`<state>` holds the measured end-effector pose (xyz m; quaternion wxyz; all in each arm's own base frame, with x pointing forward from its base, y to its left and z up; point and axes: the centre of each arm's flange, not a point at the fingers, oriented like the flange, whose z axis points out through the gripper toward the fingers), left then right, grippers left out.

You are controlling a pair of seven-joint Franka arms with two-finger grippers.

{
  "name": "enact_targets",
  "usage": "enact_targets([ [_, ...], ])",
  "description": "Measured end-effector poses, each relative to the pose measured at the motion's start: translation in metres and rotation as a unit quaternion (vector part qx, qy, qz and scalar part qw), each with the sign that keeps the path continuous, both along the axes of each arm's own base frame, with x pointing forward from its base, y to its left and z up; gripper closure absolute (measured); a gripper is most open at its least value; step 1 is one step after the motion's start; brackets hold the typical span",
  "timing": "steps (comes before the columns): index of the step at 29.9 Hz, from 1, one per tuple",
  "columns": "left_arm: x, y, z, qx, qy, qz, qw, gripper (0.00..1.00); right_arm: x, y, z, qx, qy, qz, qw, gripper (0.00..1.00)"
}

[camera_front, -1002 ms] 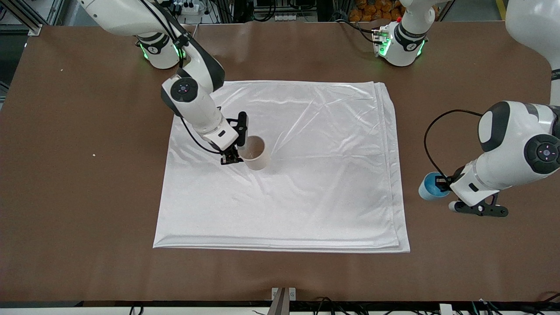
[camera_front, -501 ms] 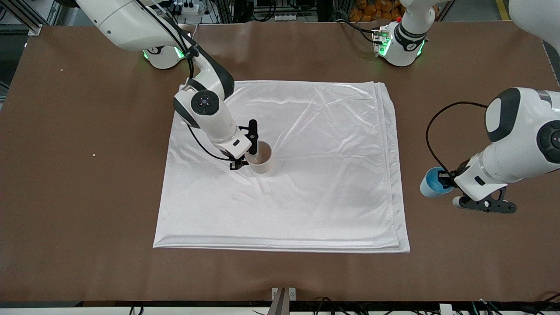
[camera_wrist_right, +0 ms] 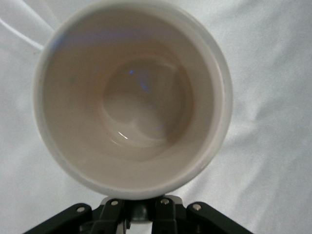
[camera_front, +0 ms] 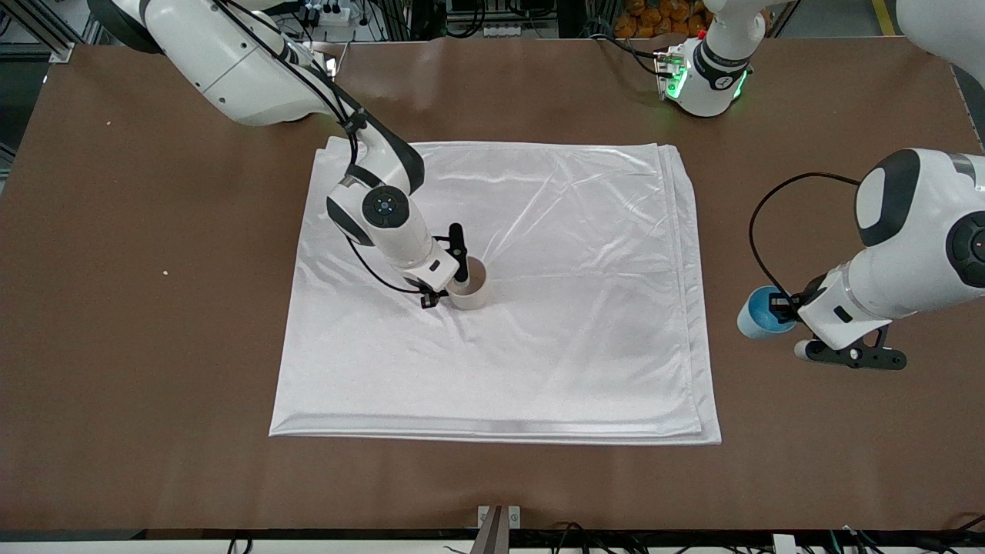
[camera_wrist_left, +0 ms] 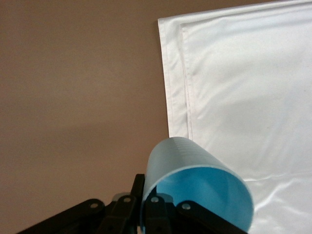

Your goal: Place blue cup into white mug on cloth

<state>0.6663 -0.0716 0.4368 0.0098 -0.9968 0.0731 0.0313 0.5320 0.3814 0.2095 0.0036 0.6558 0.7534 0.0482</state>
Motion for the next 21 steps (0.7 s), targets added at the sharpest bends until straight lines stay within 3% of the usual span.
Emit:
enact_targets([
  [5, -0.001, 0.001, -0.001, 0.001, 0.003, 0.001, 1.0, 0.96, 0.0, 0.002, 0.001, 0.0, -0.001, 0.001, 1.0, 0.81],
  [10, -0.001, 0.0, -0.001, 0.0, 0.004, 0.0, 1.0, 0.96, -0.001, 0.003, 0.001, 0.001, -0.001, 0.002, 1.0, 0.67],
  [13, -0.001, -0.003, 0.0, -0.004, 0.005, -0.001, 1.0, 0.96, -0.001, 0.003, 0.002, 0.001, -0.001, 0.002, 1.0, 0.66],
  [21, -0.004, -0.016, 0.008, -0.024, 0.003, -0.002, 1.0, 0.96, 0.006, 0.0, 0.007, -0.011, 0.002, -0.003, 1.0, 0.31],
])
